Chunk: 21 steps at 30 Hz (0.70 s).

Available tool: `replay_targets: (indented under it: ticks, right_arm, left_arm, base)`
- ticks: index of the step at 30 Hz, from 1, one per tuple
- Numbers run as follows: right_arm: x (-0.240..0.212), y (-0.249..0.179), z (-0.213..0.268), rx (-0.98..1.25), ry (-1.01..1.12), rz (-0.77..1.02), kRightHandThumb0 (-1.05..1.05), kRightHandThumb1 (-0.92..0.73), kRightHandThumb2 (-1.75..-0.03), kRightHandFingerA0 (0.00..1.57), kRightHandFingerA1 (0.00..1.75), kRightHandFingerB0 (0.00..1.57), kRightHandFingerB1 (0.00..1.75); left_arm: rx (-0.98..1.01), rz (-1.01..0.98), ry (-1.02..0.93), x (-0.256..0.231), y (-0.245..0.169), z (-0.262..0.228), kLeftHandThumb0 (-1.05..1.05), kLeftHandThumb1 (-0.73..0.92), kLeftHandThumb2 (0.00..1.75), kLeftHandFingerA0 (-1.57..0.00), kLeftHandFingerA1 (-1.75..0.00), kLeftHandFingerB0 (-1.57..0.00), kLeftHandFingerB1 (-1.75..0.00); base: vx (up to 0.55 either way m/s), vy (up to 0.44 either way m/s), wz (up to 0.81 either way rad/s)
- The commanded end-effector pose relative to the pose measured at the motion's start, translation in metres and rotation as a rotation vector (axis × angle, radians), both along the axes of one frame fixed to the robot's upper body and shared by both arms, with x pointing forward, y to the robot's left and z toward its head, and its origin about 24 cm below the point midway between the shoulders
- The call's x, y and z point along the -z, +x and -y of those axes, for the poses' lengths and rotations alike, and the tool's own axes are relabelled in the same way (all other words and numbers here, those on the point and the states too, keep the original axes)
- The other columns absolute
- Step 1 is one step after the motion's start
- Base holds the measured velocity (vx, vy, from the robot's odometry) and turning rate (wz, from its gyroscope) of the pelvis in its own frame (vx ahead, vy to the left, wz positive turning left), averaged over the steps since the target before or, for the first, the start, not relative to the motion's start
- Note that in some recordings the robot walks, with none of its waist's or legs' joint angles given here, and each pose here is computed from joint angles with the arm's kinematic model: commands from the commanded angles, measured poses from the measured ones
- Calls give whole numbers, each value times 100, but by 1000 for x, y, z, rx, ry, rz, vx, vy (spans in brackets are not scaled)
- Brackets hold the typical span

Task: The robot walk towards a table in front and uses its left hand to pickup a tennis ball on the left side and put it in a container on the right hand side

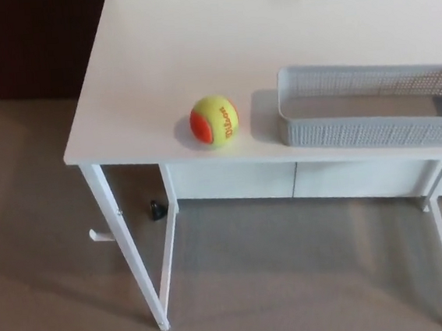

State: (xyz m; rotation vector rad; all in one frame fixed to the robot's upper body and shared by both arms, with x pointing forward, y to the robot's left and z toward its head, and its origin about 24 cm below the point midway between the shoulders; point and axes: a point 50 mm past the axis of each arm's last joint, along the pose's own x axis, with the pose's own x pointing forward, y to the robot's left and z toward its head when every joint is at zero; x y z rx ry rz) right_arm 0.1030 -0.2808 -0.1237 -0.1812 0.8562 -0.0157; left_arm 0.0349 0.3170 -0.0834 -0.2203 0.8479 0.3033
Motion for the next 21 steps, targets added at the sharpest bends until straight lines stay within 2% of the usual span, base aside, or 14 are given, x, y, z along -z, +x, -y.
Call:
replay_targets:
  ticks: [1, 5, 9, 21]
  right_arm:
    - [0, -1, 4, -1, -27, 17, -36, -44, -70, 68, 59, 50, 52]
    - [0, -2, 4, -11, -32, 19, -36, -44, -70, 68, 58, 48, 52]
    - [0, -1, 4, -13, -35, 19, -37, -44, -70, 69, 59, 50, 52]
    - [0, 2, 4, -22, -38, 27, -36, -44, -70, 68, 59, 49, 52]
  left_arm:
    - [-1, 2, 26, -2, 1, -2, 9, 49, 90, -24, -53, -14, -47]
    - [-8, -5, 31, -1, 0, -4, 10, 48, 89, -25, -53, -15, -48]
    - [-5, 1, 29, -1, 0, -4, 10, 50, 90, -24, -53, -13, -47]
    - [-6, 1, 32, -1, 2, -3, 11, 49, 90, -24, -53, -14, -47]
  base:
    - [79, -179, 15]
    - [46, -382, 7]
    - [135, -58, -2]
    - [159, 121, -9]
